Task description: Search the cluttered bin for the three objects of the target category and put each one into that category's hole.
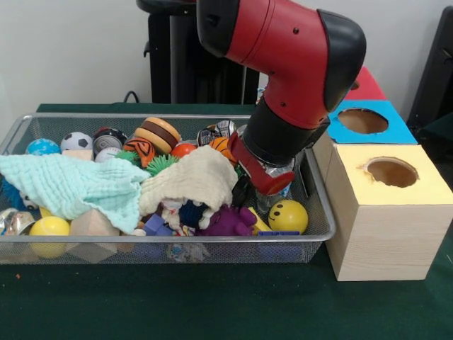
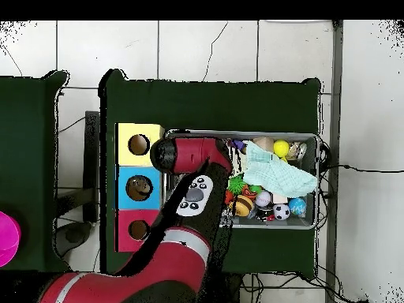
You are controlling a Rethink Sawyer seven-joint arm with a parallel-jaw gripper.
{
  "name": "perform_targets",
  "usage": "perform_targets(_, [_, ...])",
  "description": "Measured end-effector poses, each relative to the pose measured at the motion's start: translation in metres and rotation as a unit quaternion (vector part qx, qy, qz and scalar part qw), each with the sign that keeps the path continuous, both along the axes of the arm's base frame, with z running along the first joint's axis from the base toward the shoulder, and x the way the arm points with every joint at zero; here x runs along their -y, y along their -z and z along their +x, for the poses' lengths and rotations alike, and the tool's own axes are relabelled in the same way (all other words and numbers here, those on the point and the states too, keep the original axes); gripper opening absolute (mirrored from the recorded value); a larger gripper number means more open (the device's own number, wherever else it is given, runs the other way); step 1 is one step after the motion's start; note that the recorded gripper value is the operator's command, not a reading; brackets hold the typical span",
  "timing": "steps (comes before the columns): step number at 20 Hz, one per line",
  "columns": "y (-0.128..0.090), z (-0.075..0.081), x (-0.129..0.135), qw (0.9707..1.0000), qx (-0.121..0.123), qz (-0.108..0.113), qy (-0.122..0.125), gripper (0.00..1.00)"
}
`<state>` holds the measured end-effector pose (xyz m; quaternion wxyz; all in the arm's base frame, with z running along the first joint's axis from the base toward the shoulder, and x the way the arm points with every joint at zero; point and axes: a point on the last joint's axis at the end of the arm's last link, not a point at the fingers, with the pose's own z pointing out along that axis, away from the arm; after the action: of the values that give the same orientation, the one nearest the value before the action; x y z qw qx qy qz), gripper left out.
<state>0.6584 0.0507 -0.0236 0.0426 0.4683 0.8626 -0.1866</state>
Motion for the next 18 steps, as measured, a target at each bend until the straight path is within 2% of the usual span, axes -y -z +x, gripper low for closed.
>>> perform_targets(11, [-0.001, 0.0, -0.014, 0.9999, 0.003, 0.0, -0.011, 0.0])
perform_targets(18, [0.019, -0.005, -0.037, 0.9988, 0.02, -0.002, -0.044, 0.0])
